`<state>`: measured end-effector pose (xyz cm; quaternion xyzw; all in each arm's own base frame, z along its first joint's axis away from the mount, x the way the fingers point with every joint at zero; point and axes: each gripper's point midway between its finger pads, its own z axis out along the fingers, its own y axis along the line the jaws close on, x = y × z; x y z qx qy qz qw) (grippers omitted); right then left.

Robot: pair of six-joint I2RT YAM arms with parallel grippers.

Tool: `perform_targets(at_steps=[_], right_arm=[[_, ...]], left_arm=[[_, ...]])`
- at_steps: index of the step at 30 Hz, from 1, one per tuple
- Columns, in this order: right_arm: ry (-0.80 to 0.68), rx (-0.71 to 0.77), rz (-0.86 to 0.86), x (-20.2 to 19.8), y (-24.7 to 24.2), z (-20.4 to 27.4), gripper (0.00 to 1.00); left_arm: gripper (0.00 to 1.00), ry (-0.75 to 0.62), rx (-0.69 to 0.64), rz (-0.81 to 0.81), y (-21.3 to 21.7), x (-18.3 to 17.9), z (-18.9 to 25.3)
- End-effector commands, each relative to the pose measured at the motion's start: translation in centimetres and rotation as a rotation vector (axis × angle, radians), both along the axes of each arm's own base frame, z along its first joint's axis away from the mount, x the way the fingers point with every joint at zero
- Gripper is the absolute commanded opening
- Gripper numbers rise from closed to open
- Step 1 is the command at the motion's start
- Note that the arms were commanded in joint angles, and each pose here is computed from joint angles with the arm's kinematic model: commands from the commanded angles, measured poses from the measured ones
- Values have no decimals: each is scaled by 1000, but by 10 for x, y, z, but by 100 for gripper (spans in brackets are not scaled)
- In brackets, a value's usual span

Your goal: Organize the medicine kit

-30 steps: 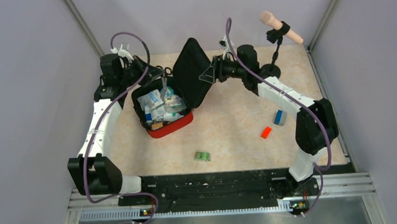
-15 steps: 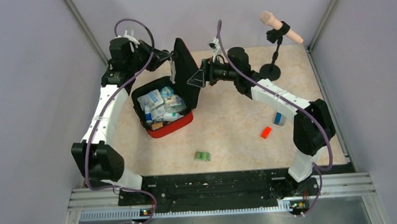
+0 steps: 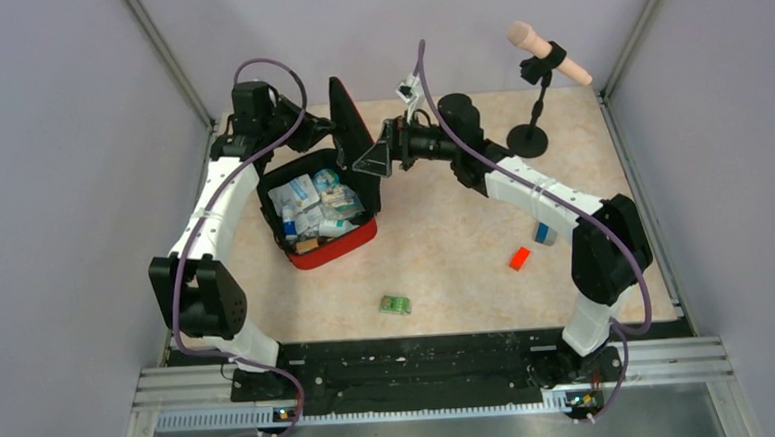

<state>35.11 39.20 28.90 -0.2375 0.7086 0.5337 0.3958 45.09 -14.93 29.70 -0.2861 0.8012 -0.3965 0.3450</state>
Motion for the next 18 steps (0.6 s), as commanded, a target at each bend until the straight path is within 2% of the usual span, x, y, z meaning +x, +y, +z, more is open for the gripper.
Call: perform_targets(at_steps=[1, 6, 11, 18], right_arm=[[-103, 88, 78, -16, 16, 48, 99], [-85, 104, 87, -19, 19, 50, 99], [-72, 114, 88, -20, 22, 51, 99], [-66, 110, 77, -18, 21, 49, 99]], left_arm=[[0, -51, -12, -7, -5, 6, 17], [0, -51, -5, -6, -5, 3, 16], [0, -94, 5, -5, -3, 0, 32], [0, -133, 1, -4, 1, -24, 59]])
